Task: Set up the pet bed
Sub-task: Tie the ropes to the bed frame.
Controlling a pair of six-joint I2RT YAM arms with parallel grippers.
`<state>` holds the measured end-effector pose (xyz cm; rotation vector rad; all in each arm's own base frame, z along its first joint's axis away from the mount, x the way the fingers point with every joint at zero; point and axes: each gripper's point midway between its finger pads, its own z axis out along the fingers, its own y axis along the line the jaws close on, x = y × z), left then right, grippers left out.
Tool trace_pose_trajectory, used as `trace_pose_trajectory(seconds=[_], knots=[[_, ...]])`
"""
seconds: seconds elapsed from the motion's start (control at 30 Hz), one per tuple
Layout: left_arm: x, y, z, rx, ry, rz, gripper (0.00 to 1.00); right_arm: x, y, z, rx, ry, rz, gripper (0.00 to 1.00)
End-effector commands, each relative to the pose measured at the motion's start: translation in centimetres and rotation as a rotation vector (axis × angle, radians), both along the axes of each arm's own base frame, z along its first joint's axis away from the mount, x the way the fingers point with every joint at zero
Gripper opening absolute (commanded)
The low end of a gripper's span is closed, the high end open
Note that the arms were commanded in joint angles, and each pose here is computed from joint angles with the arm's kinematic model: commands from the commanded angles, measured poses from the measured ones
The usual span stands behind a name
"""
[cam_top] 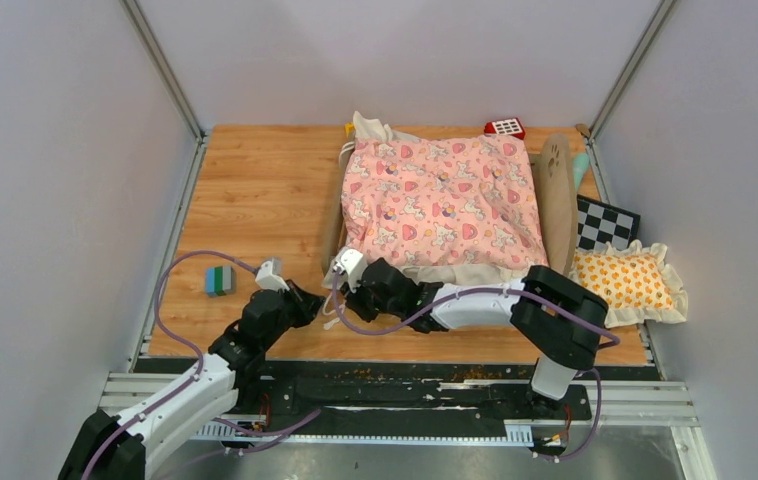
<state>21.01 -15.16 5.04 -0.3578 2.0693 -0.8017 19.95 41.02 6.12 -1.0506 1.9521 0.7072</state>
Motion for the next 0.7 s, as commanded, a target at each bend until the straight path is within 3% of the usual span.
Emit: trace_pose_trajectory(seconds=[0.0,0.17,0.23,0.3,0.47,0.6,0.67], knots=[[1.0,0.1,1.8,0.008,-0.052,0.015,0.02,0.5,-0.9,1.4,-0.028,-0.065,0.002,0.15],[1.0,0.8,1.7,0.044,-0.049,0.035,0.04,-0.8,-0.8,2.0,-0.044,-0.067,0.114,0.16],[1.1,1.1,1.9,0.055,-0.057,0.046,0.05,-2.0,-0.6,2.5,-0.038,-0.078,0.203,0.21],[1.1,1.2,2.0,0.065,-0.063,0.050,0.06,-2.8,-0.6,2.7,-0.036,-0.108,0.288,0.28],[1.1,1.4,2.1,0.082,-0.069,0.045,0.09,-3.5,0.3,3.3,-0.092,-0.214,0.505,0.30],[1.1,1.3,1.9,0.092,-0.067,0.037,0.09,-7.3,-0.8,1.7,-0.131,-0.452,1.023,0.36],[1.1,1.4,1.8,0.105,-0.064,0.039,0.09,-7.3,-1.3,1.1,-0.169,-0.504,1.138,0.36]])
